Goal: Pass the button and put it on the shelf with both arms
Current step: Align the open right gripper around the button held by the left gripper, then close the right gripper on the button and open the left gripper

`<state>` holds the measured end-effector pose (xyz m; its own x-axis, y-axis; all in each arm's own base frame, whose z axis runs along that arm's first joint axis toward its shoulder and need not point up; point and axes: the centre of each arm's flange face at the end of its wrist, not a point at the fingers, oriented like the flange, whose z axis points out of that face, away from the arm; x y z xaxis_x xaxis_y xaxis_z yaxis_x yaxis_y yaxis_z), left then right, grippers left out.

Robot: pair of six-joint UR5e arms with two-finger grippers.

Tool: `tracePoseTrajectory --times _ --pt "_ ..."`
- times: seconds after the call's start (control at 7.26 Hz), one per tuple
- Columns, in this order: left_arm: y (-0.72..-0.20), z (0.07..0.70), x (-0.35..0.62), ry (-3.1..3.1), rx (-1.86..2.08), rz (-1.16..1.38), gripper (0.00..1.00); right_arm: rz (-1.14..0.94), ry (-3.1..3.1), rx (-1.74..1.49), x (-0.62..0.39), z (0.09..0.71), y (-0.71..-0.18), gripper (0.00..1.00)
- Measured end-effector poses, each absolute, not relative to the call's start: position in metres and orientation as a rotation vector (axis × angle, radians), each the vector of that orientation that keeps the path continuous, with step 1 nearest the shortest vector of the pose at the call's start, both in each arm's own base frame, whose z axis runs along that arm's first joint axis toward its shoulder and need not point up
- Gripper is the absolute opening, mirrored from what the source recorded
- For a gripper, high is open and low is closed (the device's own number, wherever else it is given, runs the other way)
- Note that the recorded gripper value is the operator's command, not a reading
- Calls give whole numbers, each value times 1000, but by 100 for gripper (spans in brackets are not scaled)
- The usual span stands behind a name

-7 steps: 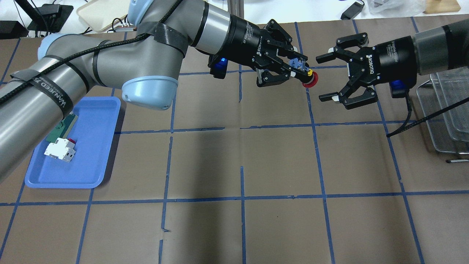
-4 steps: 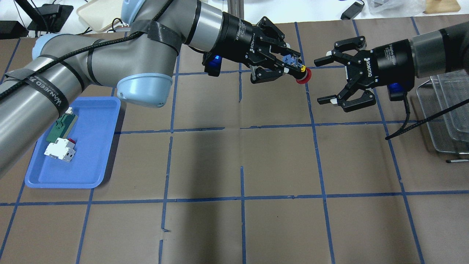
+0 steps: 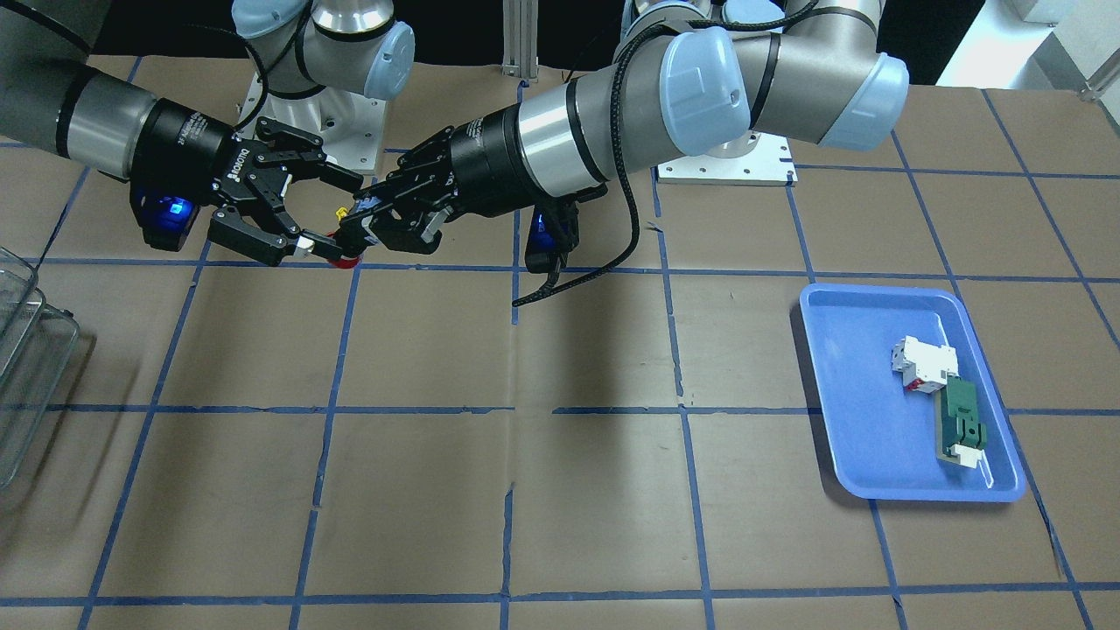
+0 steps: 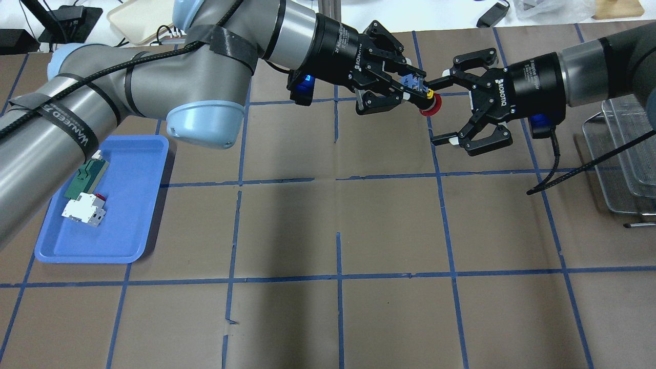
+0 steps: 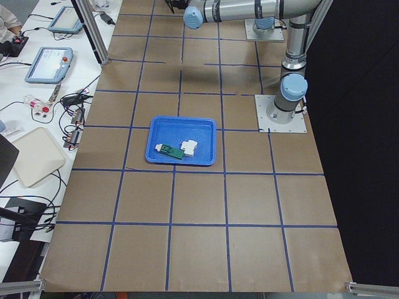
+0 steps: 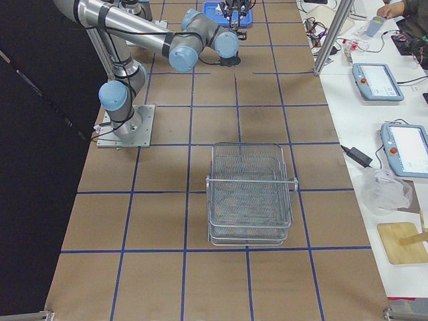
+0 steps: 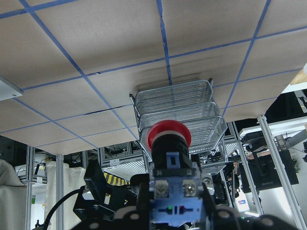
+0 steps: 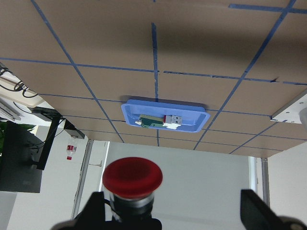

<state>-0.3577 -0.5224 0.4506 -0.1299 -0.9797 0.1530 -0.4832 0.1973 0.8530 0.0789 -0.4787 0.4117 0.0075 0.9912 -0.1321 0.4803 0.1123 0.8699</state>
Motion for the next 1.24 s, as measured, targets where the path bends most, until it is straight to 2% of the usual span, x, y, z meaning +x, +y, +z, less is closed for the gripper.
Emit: tracePoseTrajectory --times 0.14,0.41,0.55,0.69,0.83,0.96,1.24 --pt "-522 452 -359 -1724 1386 -846 0 812 1588 1478 82 411 -478 100" --pt "-520 455 -360 -1723 1384 -848 0 821 1591 1484 83 407 -477 93" --pt "-517 459 -360 -1723 1379 -845 0 822 1594 1486 83 406 -477 79" --pt "-513 461 -361 -1723 1377 -846 0 823 1594 1486 83 407 -477 60" --pt "-511 461 -362 -1724 1379 -849 0 821 1591 1484 83 408 -477 60" --pt "-509 461 -362 -1724 1380 -851 0 817 1588 1480 83 410 -478 53" --pt "-508 461 -363 -1725 1379 -854 0 817 1585 1480 83 411 -478 12"
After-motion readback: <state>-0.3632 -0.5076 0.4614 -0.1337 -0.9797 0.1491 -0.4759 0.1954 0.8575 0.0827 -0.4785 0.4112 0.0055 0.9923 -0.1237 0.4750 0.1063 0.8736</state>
